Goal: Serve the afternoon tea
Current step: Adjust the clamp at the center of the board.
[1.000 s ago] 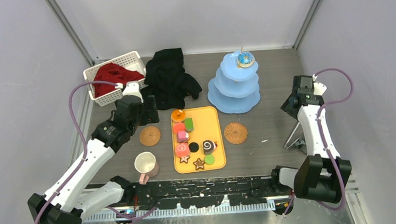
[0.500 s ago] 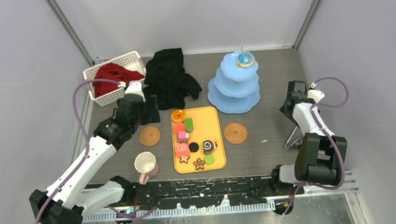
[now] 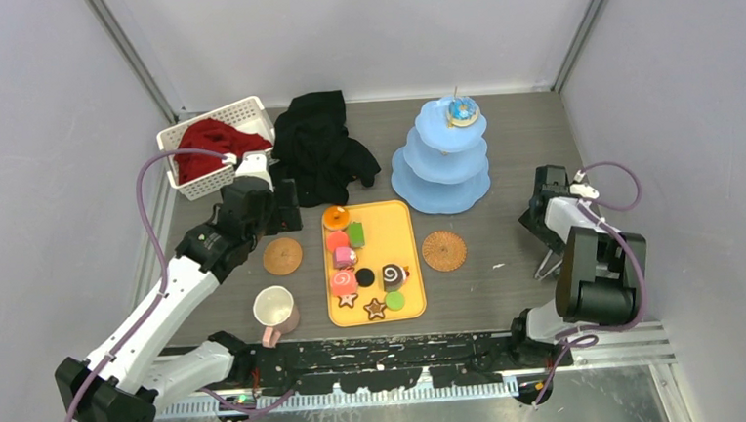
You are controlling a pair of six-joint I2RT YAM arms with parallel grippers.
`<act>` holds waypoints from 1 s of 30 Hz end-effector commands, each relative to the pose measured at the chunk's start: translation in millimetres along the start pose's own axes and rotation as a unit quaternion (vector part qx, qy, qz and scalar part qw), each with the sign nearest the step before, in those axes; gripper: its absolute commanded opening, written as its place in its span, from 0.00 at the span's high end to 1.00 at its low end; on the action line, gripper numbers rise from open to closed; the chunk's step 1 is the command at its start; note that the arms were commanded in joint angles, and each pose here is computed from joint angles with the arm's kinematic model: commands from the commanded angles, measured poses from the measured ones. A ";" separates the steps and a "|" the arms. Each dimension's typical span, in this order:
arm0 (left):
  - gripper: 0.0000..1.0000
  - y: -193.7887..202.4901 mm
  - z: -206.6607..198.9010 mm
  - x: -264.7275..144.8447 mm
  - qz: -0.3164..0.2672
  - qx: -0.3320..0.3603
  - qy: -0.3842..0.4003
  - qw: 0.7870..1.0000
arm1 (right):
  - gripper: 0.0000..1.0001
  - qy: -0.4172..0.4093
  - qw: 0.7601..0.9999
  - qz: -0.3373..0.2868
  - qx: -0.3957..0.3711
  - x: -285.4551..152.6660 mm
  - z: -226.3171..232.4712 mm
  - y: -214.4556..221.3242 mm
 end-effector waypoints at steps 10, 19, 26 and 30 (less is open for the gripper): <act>0.03 -21.5 -3.8 -8.4 -0.030 -0.028 0.011 0.999 | 0.59 -0.225 0.966 0.033 -0.121 -19.7 70.3 29.5; 0.03 -13.7 1.0 -10.7 -0.031 -0.035 0.003 0.999 | 0.70 -0.271 0.938 0.067 -0.207 -33.9 97.7 63.6; 0.03 -11.6 3.2 -11.1 -0.032 -0.035 -0.001 0.999 | 0.84 -0.257 0.938 0.073 -0.223 -37.5 98.8 70.4; 0.03 -11.0 5.4 -12.5 -0.033 -0.030 -0.004 0.999 | 0.85 -0.241 0.941 0.068 -0.229 -38.8 88.7 68.8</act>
Point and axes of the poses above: each gripper's point midway between its finger pads, its own x axis out along the fingers, its own z axis along the line the jaws close on, y = z × x, the point moved 3 cm from there along -x, back along the fingers, and after that the axes turned 6 degrees about x, right-handed, at the moved point
